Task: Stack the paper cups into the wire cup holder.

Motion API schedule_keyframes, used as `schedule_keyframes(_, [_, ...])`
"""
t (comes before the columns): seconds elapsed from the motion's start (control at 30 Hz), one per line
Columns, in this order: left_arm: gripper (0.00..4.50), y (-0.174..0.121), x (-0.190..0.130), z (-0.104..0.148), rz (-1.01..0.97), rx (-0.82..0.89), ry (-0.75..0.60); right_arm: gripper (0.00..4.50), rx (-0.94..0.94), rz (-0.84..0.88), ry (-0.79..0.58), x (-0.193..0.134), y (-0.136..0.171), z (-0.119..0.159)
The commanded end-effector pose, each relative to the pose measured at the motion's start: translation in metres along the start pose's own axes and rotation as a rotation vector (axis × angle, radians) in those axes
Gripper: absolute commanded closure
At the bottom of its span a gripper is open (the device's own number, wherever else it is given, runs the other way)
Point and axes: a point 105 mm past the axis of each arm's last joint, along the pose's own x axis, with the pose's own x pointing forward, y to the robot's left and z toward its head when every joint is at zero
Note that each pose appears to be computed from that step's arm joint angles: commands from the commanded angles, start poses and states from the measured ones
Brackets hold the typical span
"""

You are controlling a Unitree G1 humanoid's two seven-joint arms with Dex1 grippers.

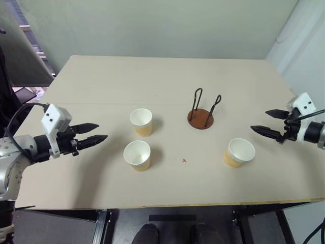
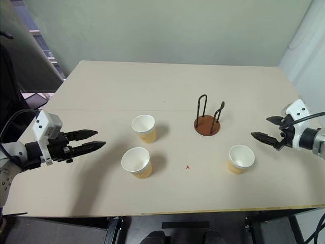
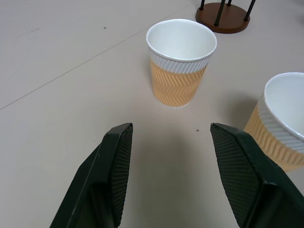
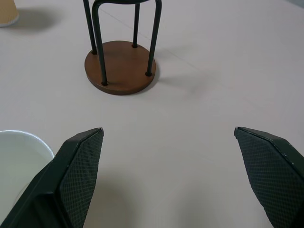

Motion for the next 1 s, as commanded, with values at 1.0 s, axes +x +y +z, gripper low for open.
schedule_keyframes(1.0, [1.72,-0.024,0.007,0.048,-0.111,0.078,-0.170,0.00,0.360,0.124,-0.241,0.075,0.053,0.052])
